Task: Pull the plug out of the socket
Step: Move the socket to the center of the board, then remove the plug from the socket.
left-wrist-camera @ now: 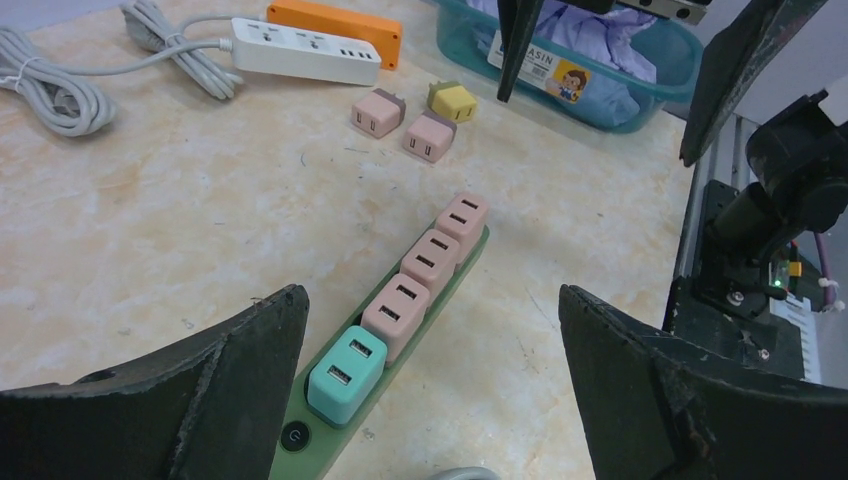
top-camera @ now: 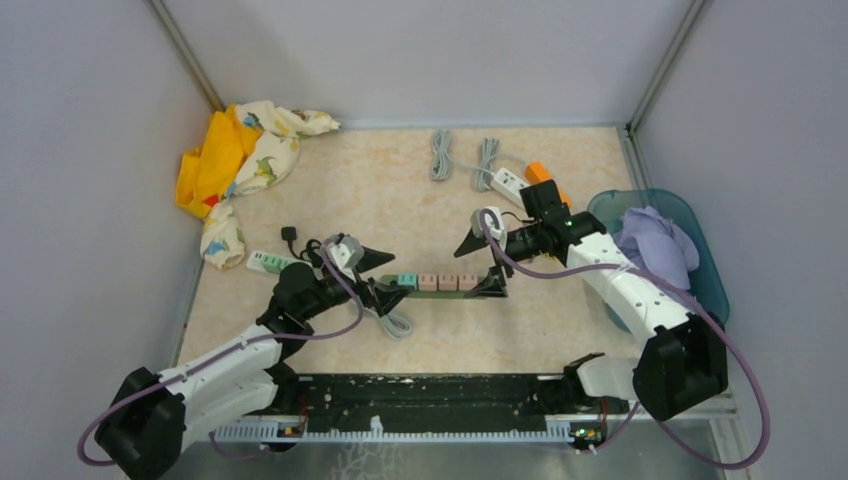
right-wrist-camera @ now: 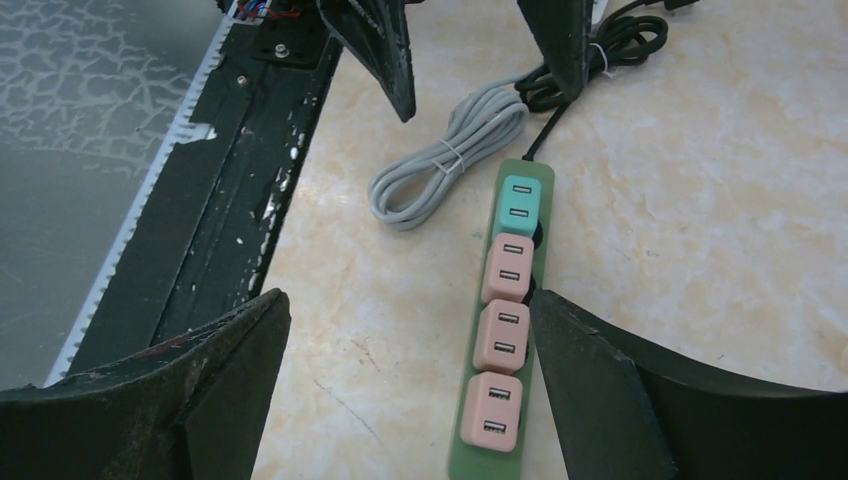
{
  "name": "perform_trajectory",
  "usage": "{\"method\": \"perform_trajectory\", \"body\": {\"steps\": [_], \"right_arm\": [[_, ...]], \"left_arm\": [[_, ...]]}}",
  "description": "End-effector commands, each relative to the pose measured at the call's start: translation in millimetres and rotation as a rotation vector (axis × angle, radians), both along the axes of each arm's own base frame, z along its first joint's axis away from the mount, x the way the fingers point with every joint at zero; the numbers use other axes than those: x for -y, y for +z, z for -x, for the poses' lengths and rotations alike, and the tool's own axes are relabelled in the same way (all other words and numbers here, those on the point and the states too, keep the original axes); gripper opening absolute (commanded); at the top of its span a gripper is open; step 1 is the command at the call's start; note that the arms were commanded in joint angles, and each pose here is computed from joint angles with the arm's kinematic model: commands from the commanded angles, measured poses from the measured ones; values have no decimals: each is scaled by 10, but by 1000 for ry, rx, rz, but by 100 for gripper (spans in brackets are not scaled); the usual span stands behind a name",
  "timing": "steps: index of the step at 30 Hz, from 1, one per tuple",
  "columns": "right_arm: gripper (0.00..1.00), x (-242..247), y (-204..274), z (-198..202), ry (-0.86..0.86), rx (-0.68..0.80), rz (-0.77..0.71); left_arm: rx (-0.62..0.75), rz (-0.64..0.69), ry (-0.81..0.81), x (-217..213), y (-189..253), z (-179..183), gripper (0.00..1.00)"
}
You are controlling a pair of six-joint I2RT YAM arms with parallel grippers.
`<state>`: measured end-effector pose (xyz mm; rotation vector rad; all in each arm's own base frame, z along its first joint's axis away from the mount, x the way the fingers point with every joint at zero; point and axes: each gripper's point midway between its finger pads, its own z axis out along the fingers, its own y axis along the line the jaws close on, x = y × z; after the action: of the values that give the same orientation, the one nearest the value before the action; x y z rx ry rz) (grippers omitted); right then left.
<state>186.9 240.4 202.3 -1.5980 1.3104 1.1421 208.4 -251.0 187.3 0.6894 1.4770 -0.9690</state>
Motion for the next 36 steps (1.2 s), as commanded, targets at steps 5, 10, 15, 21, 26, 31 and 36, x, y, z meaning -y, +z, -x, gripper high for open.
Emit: {"method": "perform_trajectory", "body": {"steps": [5,10,15,21,26,31,36], "right_arm": [[90,-13,154,-213,-24,130,-36],[90,32,107,-290,-59,147,4],[90,163,80,-419,-113,148,31],[89,257,80,-495,-149,137,24],[90,254,35,-497,-148,129,22],[90,262,4,-498,-152,130,26],[90,267,-3,-489,-152,139,27]], "left_arm": [[149,-172,-52,65,7,-136,98],[193,-254,-46,69,-57,-247,99],[253,-317,-49,69,-234,-325,100],[339,-305,-52,56,-266,-299,100],[327,-297,-58,63,-342,-290,100],[265,-308,-111,154,-460,-286,100],[259,-331,-123,184,-510,-325,100]]}}
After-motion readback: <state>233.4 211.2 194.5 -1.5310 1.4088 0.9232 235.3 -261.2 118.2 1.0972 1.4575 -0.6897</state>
